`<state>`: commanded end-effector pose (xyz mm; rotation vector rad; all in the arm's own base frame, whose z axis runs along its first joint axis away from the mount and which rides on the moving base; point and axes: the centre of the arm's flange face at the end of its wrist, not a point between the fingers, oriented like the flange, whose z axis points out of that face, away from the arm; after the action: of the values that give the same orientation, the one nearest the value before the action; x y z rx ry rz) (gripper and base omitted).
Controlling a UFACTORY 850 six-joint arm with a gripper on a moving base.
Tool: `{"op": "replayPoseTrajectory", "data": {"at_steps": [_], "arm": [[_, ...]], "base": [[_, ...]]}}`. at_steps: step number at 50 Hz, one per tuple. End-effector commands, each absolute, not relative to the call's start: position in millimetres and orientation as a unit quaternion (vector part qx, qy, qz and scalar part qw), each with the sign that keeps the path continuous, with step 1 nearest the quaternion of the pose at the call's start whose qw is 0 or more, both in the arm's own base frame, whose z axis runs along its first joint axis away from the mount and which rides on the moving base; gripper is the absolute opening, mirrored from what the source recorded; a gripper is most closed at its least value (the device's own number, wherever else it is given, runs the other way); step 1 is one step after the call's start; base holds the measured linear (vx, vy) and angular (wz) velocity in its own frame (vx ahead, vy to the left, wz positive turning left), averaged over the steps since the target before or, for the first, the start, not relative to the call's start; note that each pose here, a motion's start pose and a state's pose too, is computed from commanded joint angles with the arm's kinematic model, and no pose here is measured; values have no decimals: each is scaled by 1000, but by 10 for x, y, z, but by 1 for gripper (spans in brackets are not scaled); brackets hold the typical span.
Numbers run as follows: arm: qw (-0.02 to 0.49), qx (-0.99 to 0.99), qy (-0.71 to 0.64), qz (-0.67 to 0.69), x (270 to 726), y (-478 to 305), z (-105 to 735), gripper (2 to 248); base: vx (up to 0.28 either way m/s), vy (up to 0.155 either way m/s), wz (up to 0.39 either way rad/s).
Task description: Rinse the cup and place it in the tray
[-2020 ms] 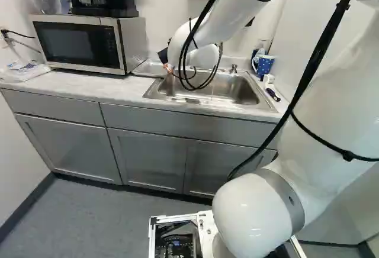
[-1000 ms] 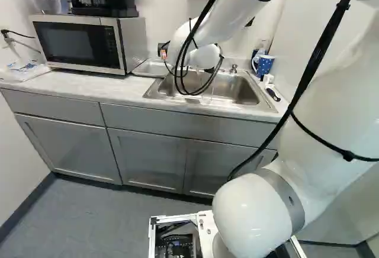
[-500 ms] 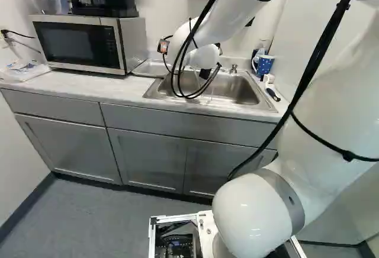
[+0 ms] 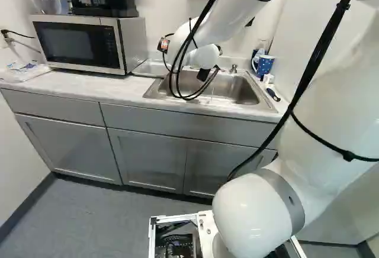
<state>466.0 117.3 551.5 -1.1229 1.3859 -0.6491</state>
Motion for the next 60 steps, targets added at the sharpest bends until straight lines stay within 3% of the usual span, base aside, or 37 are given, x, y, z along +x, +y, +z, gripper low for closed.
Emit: {"op": "replayPoseTrajectory", "data": {"at_steps": [60], "arm": [[567,-512,567,-309,4660,1173,5515,126]], "base": [[0,0,0]]}}
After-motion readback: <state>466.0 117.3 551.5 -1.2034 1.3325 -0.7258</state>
